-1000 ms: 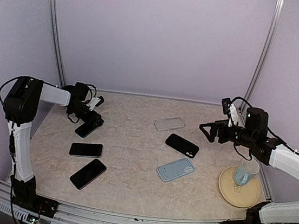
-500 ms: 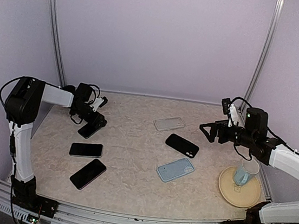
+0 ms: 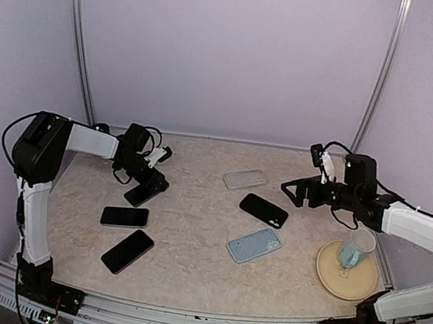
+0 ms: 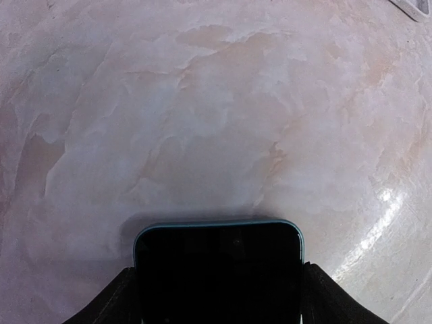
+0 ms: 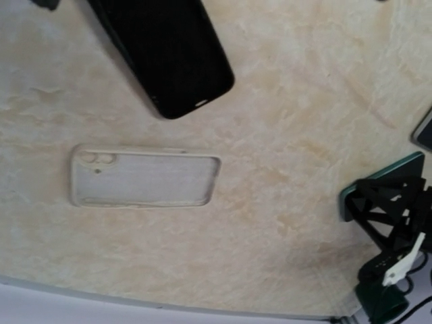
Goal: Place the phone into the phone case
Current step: Pick up the phone from the corner of the board.
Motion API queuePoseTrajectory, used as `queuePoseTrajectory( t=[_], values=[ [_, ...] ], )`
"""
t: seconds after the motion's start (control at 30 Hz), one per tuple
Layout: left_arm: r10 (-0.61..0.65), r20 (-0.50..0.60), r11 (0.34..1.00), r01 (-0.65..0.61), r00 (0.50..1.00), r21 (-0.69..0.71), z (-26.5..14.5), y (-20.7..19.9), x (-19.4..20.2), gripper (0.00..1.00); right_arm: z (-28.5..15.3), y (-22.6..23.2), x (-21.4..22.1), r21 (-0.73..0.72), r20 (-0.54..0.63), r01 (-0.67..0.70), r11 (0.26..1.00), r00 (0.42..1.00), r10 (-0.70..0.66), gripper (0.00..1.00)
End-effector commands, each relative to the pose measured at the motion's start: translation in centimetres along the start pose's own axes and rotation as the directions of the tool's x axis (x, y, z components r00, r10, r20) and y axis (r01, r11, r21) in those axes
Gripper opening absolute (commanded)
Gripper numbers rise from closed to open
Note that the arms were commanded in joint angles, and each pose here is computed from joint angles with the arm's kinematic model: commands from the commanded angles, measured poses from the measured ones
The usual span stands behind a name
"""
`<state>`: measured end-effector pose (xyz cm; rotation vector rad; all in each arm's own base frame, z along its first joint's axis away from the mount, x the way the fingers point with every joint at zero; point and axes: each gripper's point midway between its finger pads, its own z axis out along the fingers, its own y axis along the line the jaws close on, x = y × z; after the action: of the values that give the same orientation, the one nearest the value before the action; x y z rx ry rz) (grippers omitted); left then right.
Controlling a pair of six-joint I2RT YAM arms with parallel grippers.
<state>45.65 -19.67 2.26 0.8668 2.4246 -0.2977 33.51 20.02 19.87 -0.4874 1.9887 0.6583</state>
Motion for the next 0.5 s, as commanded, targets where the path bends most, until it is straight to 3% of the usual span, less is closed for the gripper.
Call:
queuePoseTrajectory(
  t=[0.0,0.47],
  values=[
    [0.03,0.042,0.999,-0.031,0.999,0.029,-0.8,-1.7,-2.4,0.02,1.2,1.7,-0.4,-0.048,-0.022,0.012,0.999,1.0,-0.013,1.0],
    [0.11,0.164,0.992,-0.119,0.98,0.048,-2.9,-5.9,-7.2,0.0,5.1,4.1,-0.5,-0.129,-0.099,-0.068,0.989,0.993,0.056,1.0]
  ],
)
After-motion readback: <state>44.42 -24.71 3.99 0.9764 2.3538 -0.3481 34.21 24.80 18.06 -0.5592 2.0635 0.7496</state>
